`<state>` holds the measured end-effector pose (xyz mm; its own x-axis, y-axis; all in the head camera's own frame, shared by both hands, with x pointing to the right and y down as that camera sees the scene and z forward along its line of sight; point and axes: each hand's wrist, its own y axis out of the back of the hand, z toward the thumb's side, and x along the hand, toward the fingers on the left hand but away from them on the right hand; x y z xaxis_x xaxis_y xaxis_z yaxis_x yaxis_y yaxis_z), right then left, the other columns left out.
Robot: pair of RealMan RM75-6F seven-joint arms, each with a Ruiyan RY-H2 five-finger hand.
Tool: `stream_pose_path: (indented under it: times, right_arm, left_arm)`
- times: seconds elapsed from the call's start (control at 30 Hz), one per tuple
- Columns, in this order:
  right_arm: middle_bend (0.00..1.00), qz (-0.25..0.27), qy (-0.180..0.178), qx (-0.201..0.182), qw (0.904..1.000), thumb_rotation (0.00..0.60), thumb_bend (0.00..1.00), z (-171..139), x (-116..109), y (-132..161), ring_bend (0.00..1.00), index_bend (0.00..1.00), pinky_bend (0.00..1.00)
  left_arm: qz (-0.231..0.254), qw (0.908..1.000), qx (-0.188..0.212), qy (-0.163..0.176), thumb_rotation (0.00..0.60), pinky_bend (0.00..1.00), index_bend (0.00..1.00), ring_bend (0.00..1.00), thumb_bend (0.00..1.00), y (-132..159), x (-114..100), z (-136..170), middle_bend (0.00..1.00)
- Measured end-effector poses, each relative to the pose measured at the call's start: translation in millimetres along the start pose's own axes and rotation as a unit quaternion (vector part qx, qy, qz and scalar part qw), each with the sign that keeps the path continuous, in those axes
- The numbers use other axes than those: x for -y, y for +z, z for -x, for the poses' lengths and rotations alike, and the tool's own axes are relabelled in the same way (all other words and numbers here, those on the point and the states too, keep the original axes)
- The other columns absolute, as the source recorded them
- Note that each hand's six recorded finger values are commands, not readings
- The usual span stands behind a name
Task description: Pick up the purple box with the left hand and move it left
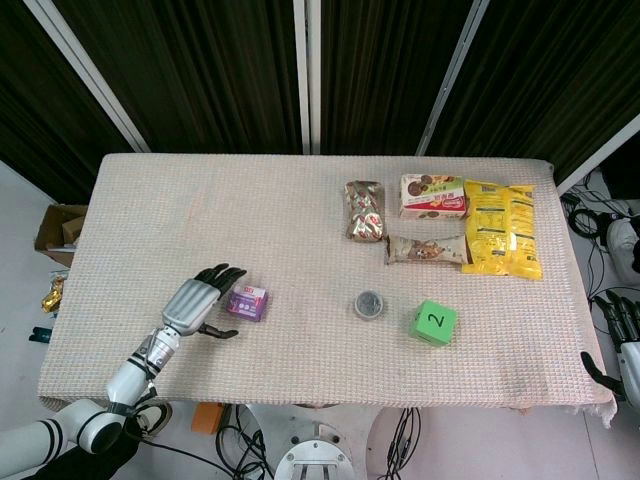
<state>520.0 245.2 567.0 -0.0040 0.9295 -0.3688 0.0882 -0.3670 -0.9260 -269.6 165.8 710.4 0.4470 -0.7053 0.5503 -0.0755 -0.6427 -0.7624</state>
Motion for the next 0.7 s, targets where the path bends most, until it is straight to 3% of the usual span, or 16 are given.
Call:
stream_pose_path:
  times: [0.27,0.43,0.7]
  right_arm:
    - [0.0,0.0,0.003,0.001,1.0,0.6,0.23,-0.6,2.5,0.6,0.0,0.0,0.0]
    - [0.0,0.002,0.0,0.007,1.0,0.6,0.23,-0.1,0.8,-2.4,0.0,0.0,0.0]
    - [0.0,-0.002,-0.005,0.017,0.9998,0.6,0.24,-0.4,-4.7,-8.4,0.0,0.0,0.0]
  left_arm:
    - [-0.002,1.0,0.003,-0.001,0.467,0.18,0.07,0.05,0.0,0.8,0.5,-0.7,0.13]
    - [-0.003,1.0,0.008,-0.004,0.595,0.18,0.07,0.05,0.05,2.1,0.7,-4.8,0.14]
    - [0.048,0.9986,0.011,-0.016,0.6,0.18,0.06,0.05,0.1,-4.8,1.6,-12.5,0.21]
